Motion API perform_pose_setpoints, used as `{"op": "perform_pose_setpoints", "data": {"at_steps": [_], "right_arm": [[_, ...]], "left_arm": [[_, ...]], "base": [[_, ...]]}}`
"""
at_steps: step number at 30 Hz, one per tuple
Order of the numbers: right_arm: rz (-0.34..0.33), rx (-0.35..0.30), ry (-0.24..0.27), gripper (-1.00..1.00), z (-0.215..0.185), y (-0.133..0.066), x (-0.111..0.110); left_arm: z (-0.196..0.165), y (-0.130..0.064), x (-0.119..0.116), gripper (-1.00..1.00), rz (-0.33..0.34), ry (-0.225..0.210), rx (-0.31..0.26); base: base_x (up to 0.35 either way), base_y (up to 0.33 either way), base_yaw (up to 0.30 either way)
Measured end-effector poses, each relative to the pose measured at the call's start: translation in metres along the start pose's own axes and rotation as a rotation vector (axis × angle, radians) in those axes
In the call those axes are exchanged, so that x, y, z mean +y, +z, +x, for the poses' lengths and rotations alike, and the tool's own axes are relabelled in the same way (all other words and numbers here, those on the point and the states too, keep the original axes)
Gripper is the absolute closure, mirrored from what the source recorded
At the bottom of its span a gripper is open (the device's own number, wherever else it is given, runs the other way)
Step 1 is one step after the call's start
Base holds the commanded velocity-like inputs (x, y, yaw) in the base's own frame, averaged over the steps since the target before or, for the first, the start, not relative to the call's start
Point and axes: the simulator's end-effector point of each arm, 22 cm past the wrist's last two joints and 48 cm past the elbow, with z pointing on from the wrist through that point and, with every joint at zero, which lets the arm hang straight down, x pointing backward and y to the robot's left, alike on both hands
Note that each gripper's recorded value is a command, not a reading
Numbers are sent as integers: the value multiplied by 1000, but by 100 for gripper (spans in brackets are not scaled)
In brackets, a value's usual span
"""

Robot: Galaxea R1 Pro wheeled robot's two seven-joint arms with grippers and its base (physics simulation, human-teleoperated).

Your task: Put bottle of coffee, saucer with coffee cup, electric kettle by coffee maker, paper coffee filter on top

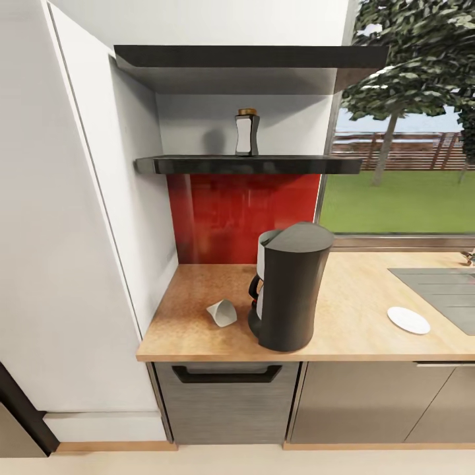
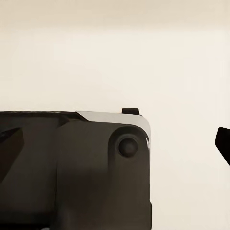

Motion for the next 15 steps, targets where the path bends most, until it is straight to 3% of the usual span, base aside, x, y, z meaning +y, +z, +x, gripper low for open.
{"op": "perform_pose_setpoints", "data": {"at_steps": [7,8,10,14,15], "right_arm": [[-4,0,3,-100,0,0,3],[-4,0,3,-100,0,0,3],[1,-2,2,-100,-1,0,1],[6,-9,2,-100,-2,0,-1],[6,-9,1,-100,-2,0,-2]], "left_arm": [[-6,1,-10,-100,18,11,-11],[-25,6,-13,-100,25,12,-45],[-113,19,-25,-100,46,11,-191],[-190,19,-40,-100,68,5,-326],[-196,18,-41,-100,70,5,-337]], "base": [[0,0,0],[0,0,0],[0,0,0],[0,0,0],[0,0,0]]}}
